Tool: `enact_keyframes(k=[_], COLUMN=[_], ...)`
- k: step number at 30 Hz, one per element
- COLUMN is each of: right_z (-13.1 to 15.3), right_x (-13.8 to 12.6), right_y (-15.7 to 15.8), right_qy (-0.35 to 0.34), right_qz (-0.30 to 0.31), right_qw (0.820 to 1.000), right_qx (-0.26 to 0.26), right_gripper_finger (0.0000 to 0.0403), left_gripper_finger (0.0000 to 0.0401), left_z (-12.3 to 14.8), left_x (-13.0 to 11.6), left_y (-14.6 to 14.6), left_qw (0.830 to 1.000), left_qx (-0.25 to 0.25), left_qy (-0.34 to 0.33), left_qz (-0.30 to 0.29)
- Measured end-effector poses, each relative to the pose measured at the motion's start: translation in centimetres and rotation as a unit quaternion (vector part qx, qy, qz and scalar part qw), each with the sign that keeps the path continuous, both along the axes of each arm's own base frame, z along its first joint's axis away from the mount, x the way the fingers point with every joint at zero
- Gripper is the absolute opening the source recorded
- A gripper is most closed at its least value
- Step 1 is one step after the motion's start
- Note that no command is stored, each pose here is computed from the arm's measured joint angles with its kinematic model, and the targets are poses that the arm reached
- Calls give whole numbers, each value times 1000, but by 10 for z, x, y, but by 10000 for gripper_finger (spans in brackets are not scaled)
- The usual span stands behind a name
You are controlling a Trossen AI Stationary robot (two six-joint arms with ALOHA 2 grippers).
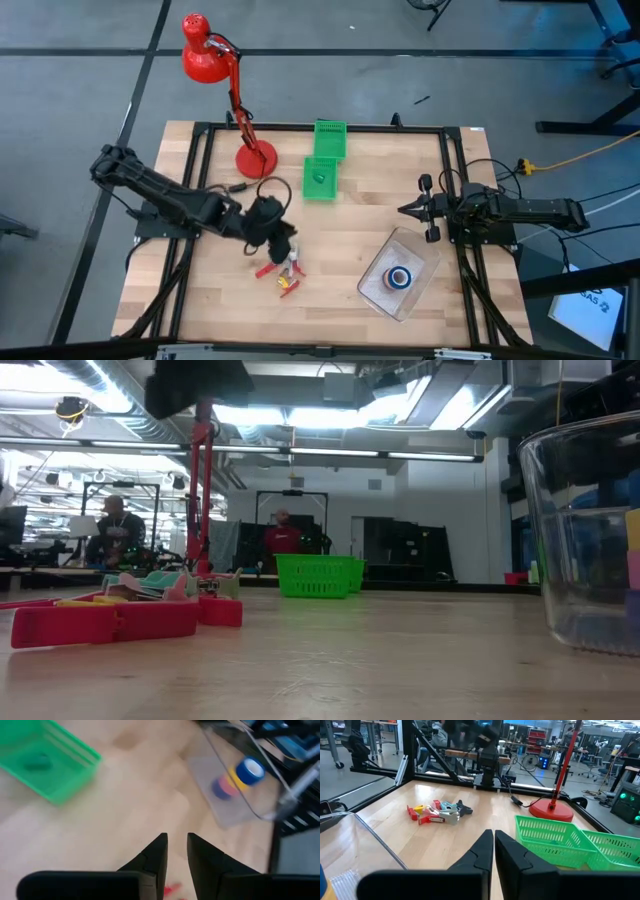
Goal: Pick and place Stapler, Stapler remover, tape
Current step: Put the left red stapler into the bottom green bin
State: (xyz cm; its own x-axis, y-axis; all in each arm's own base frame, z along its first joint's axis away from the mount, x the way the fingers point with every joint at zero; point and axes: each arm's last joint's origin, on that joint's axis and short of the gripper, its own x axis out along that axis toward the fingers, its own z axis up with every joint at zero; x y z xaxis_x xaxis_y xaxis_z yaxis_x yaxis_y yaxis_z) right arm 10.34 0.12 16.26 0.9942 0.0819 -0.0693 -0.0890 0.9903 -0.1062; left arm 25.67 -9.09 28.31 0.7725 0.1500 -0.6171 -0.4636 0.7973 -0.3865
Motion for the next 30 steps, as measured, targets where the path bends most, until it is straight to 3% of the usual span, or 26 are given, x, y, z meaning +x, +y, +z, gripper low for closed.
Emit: enact_keyframes(k=[7,13,21,30], right_z=[0,0,0,0], right_x=[0,0,0,0], right_y=[0,0,0,0], right_qy=[0,0,0,0], right_qz=[0,0,0,0], right_qw=[1000,1000,1000,1000], right_qx=[0,0,0,0], right_gripper_finger=[21,21,21,21], left_gripper_finger=[65,65,65,65], left_z=[0,-9,-45,-82], left_x=[-12,-6,3,-8], left_y=[-31,-56,-83,-105], left_qw=[999,993,975,960], left_qx=[-6,6,-38,3], left_qy=[-4,-14,63,161], left_qz=[-51,-118,-209,-231])
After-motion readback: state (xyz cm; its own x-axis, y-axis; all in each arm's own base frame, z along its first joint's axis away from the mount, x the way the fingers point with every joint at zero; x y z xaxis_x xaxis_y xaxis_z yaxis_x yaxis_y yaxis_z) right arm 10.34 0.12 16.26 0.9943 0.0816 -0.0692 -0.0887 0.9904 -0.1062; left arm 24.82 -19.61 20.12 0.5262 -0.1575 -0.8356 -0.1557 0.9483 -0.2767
